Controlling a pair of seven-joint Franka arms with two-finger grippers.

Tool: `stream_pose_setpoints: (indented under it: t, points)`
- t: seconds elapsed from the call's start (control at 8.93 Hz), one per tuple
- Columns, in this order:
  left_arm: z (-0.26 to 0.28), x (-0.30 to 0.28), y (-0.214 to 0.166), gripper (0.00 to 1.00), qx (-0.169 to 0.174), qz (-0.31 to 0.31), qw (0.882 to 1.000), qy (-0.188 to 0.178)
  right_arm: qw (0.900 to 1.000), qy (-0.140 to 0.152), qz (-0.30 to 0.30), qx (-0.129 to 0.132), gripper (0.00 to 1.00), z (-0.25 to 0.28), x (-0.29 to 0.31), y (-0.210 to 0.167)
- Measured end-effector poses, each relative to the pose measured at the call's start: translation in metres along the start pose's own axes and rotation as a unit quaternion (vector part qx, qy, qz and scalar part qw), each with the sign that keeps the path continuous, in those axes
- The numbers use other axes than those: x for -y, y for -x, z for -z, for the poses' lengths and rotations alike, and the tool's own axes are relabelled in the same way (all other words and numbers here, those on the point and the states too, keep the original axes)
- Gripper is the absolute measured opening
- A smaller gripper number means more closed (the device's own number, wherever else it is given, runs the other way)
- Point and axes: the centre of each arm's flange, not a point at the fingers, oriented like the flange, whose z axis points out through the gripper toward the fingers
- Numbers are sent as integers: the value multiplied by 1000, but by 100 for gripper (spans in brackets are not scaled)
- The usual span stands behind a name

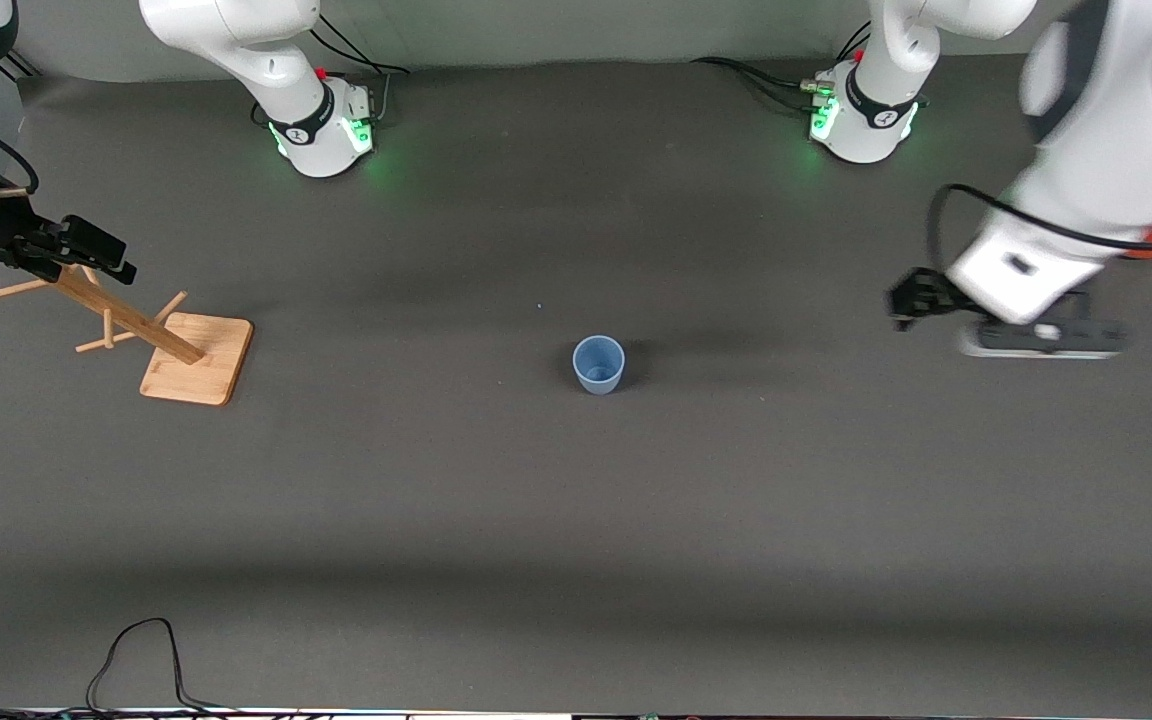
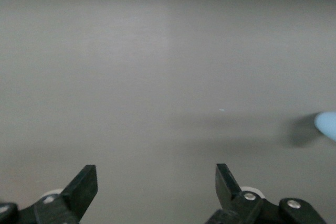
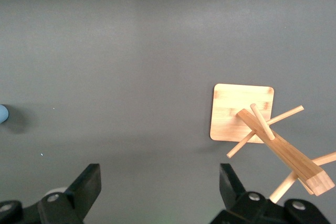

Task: Rotate and upright cup with both arms

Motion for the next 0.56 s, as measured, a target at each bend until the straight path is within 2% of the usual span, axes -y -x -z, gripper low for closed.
stream_pose_setpoints:
  t: [0.22, 0.56]
  points:
    - [8, 55, 4, 100, 11, 32, 999, 3, 1000, 0, 0, 1, 100, -1, 0, -1]
    - [13, 67, 9, 100, 14, 39, 999, 3, 1000, 0, 0, 2, 100, -2, 0, -1]
